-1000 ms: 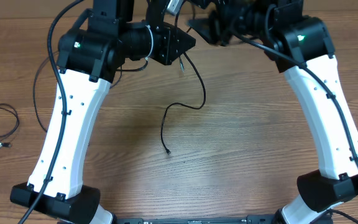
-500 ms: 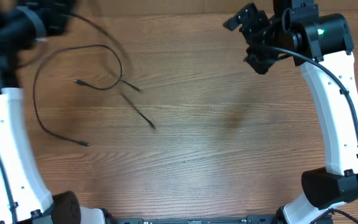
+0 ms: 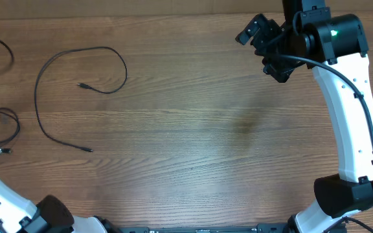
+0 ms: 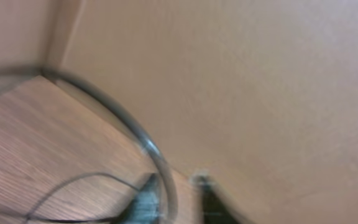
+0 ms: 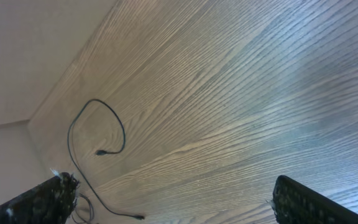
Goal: Untangle cables
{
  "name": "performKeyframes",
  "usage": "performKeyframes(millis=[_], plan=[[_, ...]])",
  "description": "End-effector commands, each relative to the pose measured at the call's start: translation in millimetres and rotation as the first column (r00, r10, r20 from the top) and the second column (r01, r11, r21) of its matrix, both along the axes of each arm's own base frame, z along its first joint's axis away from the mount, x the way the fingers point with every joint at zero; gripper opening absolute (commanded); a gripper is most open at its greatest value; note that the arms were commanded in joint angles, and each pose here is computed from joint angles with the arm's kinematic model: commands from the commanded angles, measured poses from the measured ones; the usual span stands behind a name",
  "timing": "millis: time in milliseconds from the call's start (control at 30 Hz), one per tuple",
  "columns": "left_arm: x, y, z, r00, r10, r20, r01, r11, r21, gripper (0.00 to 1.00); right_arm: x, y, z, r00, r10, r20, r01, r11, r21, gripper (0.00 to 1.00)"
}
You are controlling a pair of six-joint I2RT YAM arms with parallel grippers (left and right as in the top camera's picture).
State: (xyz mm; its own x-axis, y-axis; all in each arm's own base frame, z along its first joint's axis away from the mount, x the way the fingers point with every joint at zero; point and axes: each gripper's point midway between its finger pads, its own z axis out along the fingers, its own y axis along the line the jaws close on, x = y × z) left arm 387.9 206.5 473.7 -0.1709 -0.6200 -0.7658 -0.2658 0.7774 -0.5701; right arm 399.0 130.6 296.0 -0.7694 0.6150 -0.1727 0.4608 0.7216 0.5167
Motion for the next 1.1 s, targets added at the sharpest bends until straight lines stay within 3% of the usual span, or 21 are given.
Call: performKeyframes(millis=[0,33,167,333,433,700,800,1067], plan=[[29,-3,-38,0.995,-0.048,-0.089,0.045,0.998,-0.035,0.84,-3,-2,12,0.999,0.024,0.042,-0.023,0.999,-0.023,1.00],[33,-5,-47,0.992,-0.062,-0.112,0.058,0.997,-0.042,1.00,-4,-2,12,0.998,0.039,0.046,-0.037,0.999,-0.032,1.00],[34,-12,-62,0.983,-0.084,-0.164,0.076,0.996,-0.055,1.00,-8,-3,9,0.996,0.080,0.039,-0.077,0.995,-0.056,1.00],[17,-30,-48,0.982,-0.099,-0.158,0.091,0.994,-0.058,1.00,-14,-2,6,0.975,0.219,0.048,-0.211,0.969,-0.125,1.00],[-11,-70,-40,0.969,-0.148,-0.196,0.131,0.987,-0.095,1.00,-18,-4,4,0.946,0.320,0.051,-0.306,0.933,-0.187,1.00],[-78,-136,-70,0.884,-0.207,-0.419,0.141,0.973,-0.183,1.00,-27,0,14,0.905,0.417,0.080,-0.374,0.872,-0.317,1.00],[-96,-150,-88,0.828,-0.245,-0.504,0.132,0.959,-0.249,1.00,-44,7,29,0.877,0.467,0.112,-0.410,0.850,-0.331,1.00],[-98,-149,-90,0.822,-0.240,-0.517,0.123,0.960,-0.250,1.00,-103,6,85,0.826,0.505,0.249,-0.414,0.845,-0.339,1.00]])
